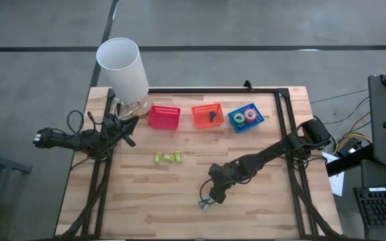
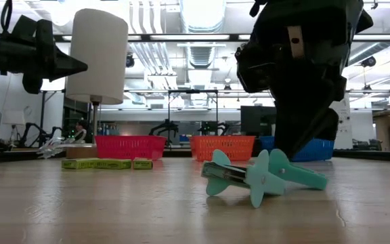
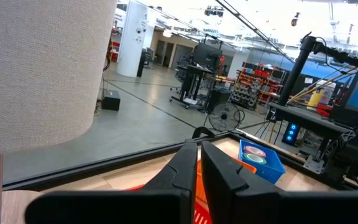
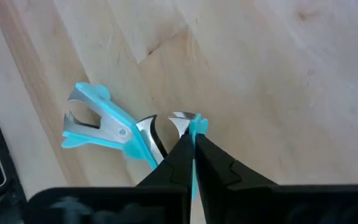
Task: Pick and place Stapler, Stapler remover, tape
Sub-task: Put the top blue staple remover into the orange bin
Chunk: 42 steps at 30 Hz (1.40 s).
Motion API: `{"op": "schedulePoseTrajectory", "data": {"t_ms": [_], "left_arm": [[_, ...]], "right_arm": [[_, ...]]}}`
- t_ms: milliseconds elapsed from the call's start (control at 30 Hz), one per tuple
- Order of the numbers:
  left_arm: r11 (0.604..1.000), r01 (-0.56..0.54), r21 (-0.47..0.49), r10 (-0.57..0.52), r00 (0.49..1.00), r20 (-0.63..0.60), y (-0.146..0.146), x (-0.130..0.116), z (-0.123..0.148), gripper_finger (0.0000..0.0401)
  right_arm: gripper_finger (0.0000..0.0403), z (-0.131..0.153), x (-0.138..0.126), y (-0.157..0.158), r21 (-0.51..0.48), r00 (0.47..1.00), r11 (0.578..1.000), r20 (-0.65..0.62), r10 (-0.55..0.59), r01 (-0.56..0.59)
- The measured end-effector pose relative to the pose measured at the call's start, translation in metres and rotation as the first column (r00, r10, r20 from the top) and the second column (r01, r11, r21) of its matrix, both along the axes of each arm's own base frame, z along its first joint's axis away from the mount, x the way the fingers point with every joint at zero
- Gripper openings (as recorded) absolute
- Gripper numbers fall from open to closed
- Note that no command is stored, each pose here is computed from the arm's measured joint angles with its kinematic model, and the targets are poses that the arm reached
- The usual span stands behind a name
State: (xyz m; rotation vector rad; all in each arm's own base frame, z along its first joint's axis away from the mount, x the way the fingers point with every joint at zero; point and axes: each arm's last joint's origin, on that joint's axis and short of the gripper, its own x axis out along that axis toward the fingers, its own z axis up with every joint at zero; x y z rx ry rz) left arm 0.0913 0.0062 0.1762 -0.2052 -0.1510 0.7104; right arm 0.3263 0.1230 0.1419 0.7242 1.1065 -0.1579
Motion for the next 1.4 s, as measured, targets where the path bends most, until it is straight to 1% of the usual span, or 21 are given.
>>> {"op": "schedulePoseTrajectory", "data": {"t_ms": [267,367,467,633,767,900,1000,1067,1233,1300,1400], "left_arm": [[1.0,0.0,0.0,0.0,1.0,0.0,0.0,0.0,0.0,0.0023],[1.0,0.0,0.0,0.0,1.0,0.0,0.0,0.0,0.0,0.0025],[1.0,0.0,0.0,0.0,1.0,0.0,0.0,0.0,0.0,0.0025],[1.0,0.0,0.0,0.0,1.0,-0.002,0.0,0.0,0.0,0.0023],[1.0,0.0,0.002,0.0,1.0,-0.01,0.0,0.0,-0.001,0.0026],[1.0,0.0,0.002,0.0,1.0,-0.011,0.0,0.0,-0.001,0.0023],[1.0,0.0,0.002,0.0,1.0,-0.011,0.0,0.0,-0.001,0.0023],[1.0,0.0,0.002,0.0,1.0,-0.011,0.0,0.0,-0.001,0.0025],[1.0,0.0,0.003,0.0,1.0,-0.017,0.0,0.0,-0.002,0.0024],[1.0,0.0,0.003,0.0,1.0,-0.016,0.0,0.0,-0.001,0.0023],[1.0,0.0,0.003,0.0,1.0,-0.016,0.0,0.0,-0.001,0.0025]], "right_arm": [[0.0009,0.008,0.012,-0.021,-0.046,0.999,0.999,0.047,0.028,-0.025],[0.0009,0.016,0.018,-0.035,-0.08,0.996,0.996,0.071,0.046,-0.04],[0.0009,0.025,0.021,-0.055,-0.114,0.998,0.993,0.055,0.038,-0.031],[0.0008,0.039,0.027,-0.09,-0.213,0.998,0.977,0.049,0.025,-0.014],[0.0008,0.047,0.03,-0.121,-0.307,0.999,0.951,0.038,-0.014,0.025],[0.0008,0.057,0.032,-0.15,-0.4,0.997,0.914,0.061,-0.044,0.065],[0.0008,0.067,0.033,-0.167,-0.479,0.994,0.872,0.082,-0.072,0.102],[0.0008,0.072,0.033,-0.177,-0.535,0.992,0.836,0.088,-0.089,0.123],[0.0008,0.083,0.032,-0.201,-0.669,0.982,0.721,0.096,-0.16,0.183],[0.0008,0.083,0.031,-0.211,-0.685,0.978,0.701,0.105,-0.178,0.201],[0.0008,0.083,0.028,-0.224,-0.686,0.971,0.691,0.113,-0.21,0.229]]}}
